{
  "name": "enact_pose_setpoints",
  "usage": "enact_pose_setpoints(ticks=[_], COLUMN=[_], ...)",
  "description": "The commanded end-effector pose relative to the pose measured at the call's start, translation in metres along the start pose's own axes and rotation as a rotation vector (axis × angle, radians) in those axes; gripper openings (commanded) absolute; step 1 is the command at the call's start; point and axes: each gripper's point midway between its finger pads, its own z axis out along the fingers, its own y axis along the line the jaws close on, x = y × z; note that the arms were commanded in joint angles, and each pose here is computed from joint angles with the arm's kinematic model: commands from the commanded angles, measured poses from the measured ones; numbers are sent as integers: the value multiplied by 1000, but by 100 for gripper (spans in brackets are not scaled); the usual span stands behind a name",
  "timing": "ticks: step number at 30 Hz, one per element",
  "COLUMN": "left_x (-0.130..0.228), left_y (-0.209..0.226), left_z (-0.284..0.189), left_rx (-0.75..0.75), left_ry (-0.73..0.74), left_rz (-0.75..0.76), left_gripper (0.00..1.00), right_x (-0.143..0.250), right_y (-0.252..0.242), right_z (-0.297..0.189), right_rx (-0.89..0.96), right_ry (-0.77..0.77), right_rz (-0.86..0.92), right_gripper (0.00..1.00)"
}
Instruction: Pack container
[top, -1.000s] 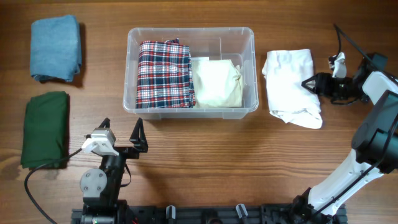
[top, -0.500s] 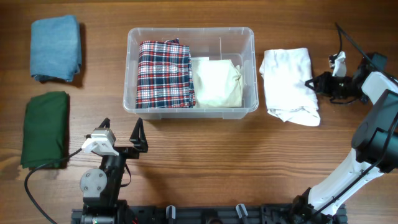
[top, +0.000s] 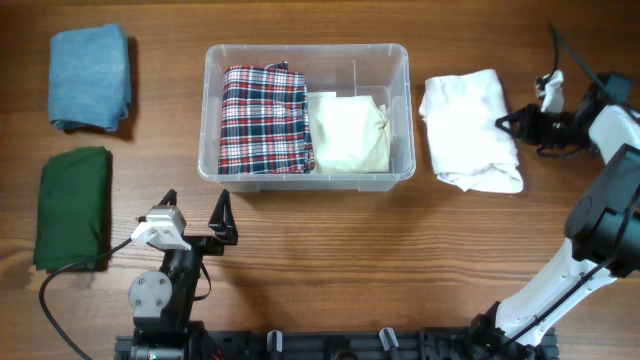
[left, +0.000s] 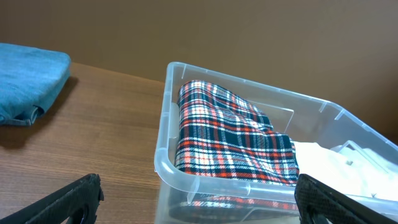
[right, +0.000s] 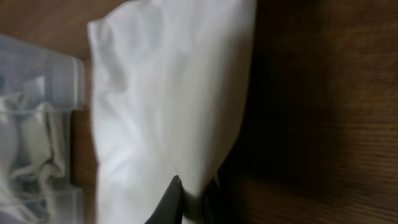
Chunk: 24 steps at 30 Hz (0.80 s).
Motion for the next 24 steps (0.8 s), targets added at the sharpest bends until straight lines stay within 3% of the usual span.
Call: enact_pose_setpoints(ticks=[1,13,24], left_x=[1,1,1], left_y=[2,2,2], left_z=[0,0,0], left_rx=[-3,-3,-3], left_ry=[0,0,0], left_rz=[5,5,5], left_gripper=[100,100,100], right_x=[-35,-67,-106], right_y=[10,28,92], right_z=[-25,-66,-98], right_rx=[39,216,266], right_ry=[-41,8,-42], right_rz=[-54,-94,-193], right_gripper=[4,4,4])
